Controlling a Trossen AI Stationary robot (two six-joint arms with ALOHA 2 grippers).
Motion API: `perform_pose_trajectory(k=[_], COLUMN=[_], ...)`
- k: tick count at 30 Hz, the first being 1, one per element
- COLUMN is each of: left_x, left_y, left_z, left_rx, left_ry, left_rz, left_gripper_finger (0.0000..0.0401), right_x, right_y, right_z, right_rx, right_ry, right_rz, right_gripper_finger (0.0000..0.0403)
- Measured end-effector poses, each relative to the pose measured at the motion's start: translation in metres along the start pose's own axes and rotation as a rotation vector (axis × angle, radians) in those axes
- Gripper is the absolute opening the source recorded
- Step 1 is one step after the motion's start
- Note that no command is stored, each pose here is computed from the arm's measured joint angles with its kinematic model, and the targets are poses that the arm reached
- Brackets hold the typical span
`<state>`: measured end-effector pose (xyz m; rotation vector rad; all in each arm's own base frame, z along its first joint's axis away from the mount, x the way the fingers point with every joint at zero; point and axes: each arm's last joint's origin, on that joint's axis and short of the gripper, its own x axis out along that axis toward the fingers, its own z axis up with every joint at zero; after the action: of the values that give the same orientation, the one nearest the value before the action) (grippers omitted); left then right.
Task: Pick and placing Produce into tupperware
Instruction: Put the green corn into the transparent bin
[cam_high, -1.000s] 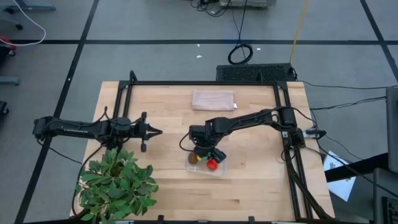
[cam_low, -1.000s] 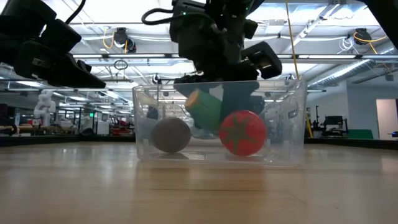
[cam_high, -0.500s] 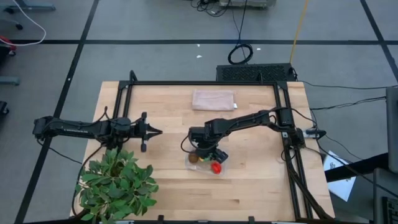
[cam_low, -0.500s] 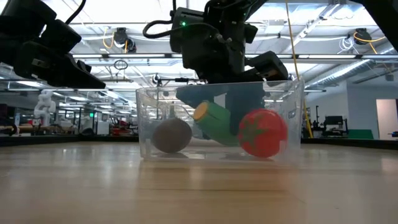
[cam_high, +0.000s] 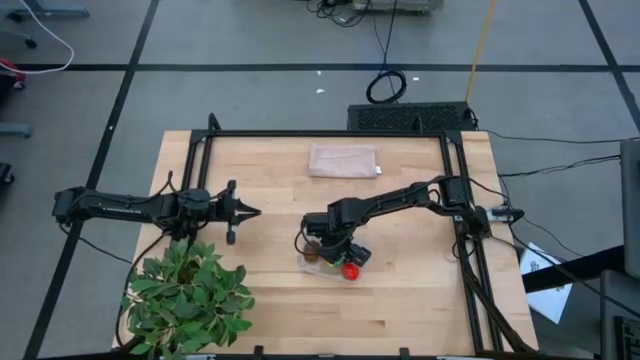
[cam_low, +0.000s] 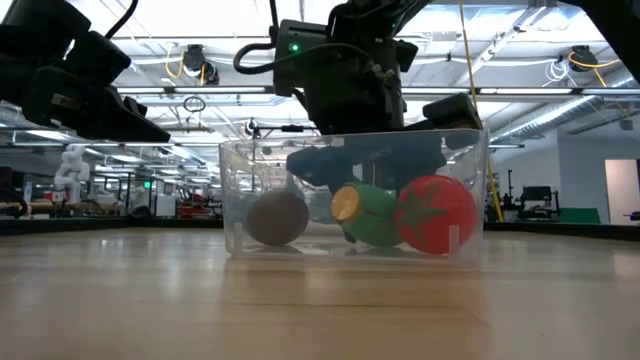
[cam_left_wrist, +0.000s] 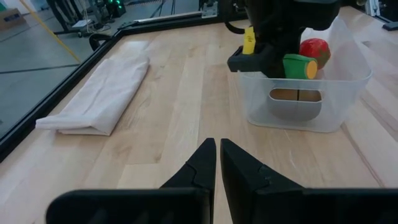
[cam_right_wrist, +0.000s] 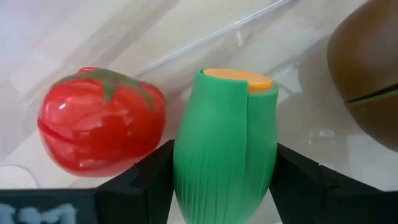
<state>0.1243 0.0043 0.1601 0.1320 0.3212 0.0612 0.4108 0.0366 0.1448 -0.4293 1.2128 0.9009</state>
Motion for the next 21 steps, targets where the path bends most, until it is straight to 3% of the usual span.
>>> perform_pose_trajectory(k=[21], left_x=[0.0000], left_y=[0.0000], left_z=[-0.0001], left_rx=[0.000], left_ry=[0.001], left_rz=[0.000], left_gripper_finger=[0.0028], right_x=[0.0022], right_y=[-0.0004], right_z=[0.0018], right_rx=[-0.002], right_ry=[-0.010], right_rz=[-0.009], right_gripper_finger=[0.0217])
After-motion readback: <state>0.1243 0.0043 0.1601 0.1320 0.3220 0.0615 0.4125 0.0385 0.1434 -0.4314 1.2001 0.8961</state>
